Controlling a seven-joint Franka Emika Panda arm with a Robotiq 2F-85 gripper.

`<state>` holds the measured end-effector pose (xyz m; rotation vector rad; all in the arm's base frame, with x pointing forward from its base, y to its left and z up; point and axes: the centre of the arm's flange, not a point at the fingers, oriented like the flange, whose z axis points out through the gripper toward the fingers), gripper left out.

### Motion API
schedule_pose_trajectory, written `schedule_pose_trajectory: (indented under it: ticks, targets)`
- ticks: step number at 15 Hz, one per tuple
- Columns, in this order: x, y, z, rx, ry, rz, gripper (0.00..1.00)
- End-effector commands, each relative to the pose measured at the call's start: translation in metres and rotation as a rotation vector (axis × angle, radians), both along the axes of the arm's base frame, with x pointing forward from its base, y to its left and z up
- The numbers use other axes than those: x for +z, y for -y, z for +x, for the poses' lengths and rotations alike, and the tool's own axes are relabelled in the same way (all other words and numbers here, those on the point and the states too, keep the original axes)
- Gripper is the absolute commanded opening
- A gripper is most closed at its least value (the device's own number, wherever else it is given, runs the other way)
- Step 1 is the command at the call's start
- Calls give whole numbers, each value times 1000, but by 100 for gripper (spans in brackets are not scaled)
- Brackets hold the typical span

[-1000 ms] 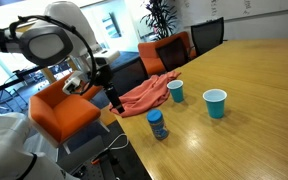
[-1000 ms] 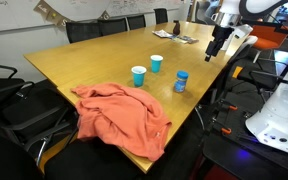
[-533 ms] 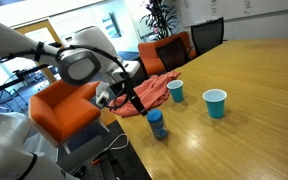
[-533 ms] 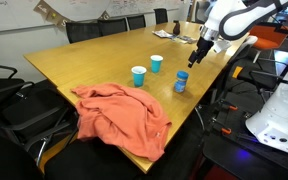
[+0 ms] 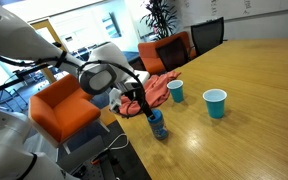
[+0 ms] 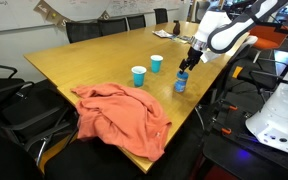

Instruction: Remove the lid from the blue bottle

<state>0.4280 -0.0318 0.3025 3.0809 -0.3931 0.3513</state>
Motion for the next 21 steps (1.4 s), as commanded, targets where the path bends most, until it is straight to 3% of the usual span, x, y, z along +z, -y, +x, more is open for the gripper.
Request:
schedule_pose_trajectory:
  ticks: [1,16,17,21]
  targets:
    - [-10,-2,16,-40,16,-15,100]
    - [-25,-1,27,-71,-19,-33,100]
    - [-26,-1,27,-69,-19,-33,75]
    - [-26,-1,27,-66,-20,-29,54]
